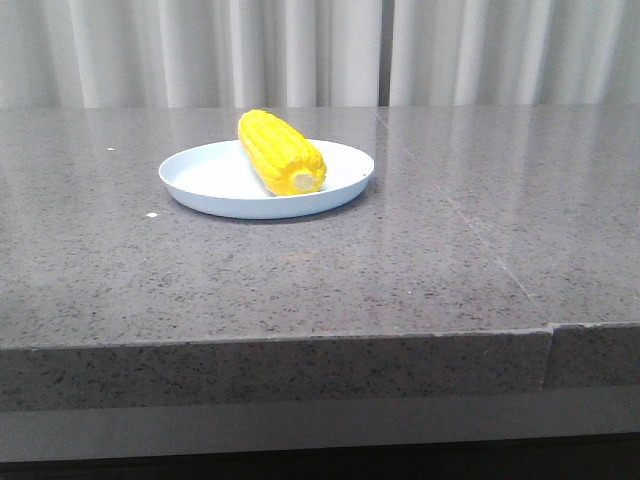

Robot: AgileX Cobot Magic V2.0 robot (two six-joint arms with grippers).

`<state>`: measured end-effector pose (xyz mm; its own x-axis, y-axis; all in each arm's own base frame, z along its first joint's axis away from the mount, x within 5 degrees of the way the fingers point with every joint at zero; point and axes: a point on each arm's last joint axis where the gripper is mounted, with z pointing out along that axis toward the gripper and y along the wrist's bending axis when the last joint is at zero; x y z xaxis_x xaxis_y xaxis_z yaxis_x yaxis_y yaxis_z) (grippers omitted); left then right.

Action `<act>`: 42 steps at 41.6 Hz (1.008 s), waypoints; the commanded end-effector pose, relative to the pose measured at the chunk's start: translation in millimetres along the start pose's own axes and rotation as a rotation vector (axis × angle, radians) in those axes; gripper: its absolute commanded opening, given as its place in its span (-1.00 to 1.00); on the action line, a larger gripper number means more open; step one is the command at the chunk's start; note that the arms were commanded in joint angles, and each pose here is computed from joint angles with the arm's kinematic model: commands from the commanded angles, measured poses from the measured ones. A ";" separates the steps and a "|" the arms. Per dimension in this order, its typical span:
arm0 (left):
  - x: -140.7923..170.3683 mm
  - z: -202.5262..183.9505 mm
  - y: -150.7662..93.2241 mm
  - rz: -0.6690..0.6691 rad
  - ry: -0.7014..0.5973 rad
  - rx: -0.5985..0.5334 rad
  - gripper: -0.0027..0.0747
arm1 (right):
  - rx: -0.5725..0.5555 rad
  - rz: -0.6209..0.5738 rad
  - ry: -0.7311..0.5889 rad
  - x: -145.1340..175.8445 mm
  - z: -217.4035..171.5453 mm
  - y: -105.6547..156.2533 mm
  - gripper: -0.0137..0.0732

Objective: Place corn on plate with both arms

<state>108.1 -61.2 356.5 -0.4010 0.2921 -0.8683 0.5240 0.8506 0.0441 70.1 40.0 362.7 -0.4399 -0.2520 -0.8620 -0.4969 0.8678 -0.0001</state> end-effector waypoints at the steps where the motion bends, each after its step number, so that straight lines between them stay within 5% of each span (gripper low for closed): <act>1: -8.1 -12.2 6.3 -0.043 -0.121 -0.052 -0.98 | 0.008 -0.015 -0.086 -11.4 -4.5 -0.6 -0.84; 18: 78.2 -35.1 18.9 -0.113 -0.529 -0.437 -0.98 | 0.008 -0.015 -0.086 -11.4 -4.5 -0.6 -0.84; 29: 139.9 -11.6 15.0 -0.110 -0.604 -0.506 -0.98 | 0.008 -0.015 -0.086 -11.4 -4.5 -0.6 -0.84; 42: 161.7 2.8 16.3 -0.109 -0.625 -0.530 -0.98 | 0.008 -0.015 -0.086 -11.4 -4.5 -0.6 -0.84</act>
<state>56.3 -2.3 206.2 0.0273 0.0555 -0.9981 0.0377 0.9977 0.0565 70.1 40.0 362.7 -0.4391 -0.2534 -0.8620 -0.4976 0.8674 -0.0015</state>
